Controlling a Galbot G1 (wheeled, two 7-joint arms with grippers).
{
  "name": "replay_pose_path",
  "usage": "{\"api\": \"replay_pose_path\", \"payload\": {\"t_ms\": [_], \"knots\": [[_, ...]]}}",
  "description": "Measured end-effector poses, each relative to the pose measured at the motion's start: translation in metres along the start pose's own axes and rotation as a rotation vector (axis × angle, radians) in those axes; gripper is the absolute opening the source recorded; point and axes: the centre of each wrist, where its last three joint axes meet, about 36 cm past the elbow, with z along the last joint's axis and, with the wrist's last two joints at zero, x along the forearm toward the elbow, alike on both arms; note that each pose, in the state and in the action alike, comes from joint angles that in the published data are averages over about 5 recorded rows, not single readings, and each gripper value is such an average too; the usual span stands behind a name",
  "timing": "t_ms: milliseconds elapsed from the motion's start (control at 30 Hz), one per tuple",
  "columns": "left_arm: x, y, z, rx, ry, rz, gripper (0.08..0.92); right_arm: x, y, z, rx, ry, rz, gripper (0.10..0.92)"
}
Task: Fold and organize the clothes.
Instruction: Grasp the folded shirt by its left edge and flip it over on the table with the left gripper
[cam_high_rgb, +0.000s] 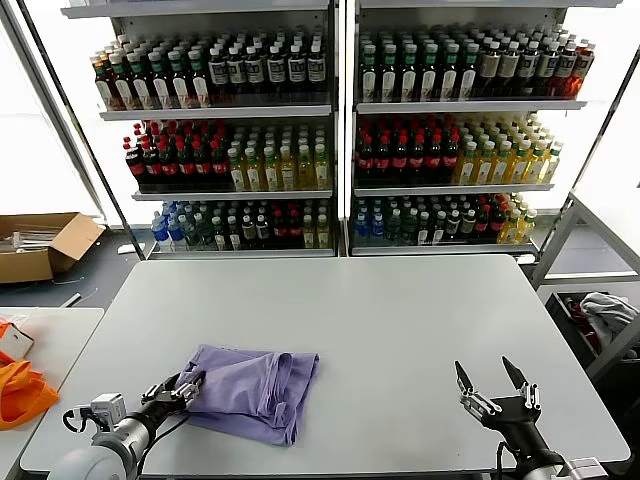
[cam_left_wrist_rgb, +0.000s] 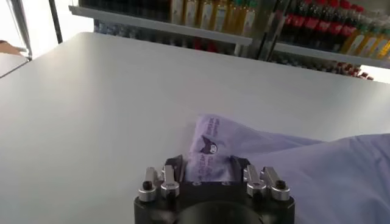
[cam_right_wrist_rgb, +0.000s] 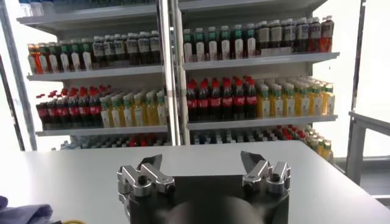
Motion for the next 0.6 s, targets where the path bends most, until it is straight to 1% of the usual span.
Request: {"api": "replay_pose_path", "payload": {"t_ms": [133, 233, 367, 433, 500, 600], "knots": [[-0.002, -0.002, 0.003, 0.002, -0.003, 0.022, 0.369, 0.002, 0.001, 0.002, -0.007, 0.003, -0.001, 0.823], [-0.003, -0.003, 0.003, 0.01, -0.013, 0.035, 0.282, 0.004, 0.001, 0.002, -0.011, 0.004, 0.001, 0.823], [-0.004, 0.003, 0.002, 0.027, -0.033, 0.033, 0.179, 0.006, 0.0, 0.001, -0.015, 0.003, 0.005, 0.823], [-0.003, 0.01, 0.001, 0.036, -0.046, 0.02, 0.141, 0.006, -0.001, 0.001, -0.016, 0.002, 0.007, 0.823], [0.0, 0.018, -0.002, 0.048, -0.064, -0.001, 0.12, 0.006, -0.001, 0.001, -0.017, 0.001, 0.008, 0.823], [0.008, 0.036, -0.009, 0.072, -0.1, -0.04, 0.117, 0.006, -0.002, 0.001, -0.019, -0.001, 0.007, 0.823]]}}
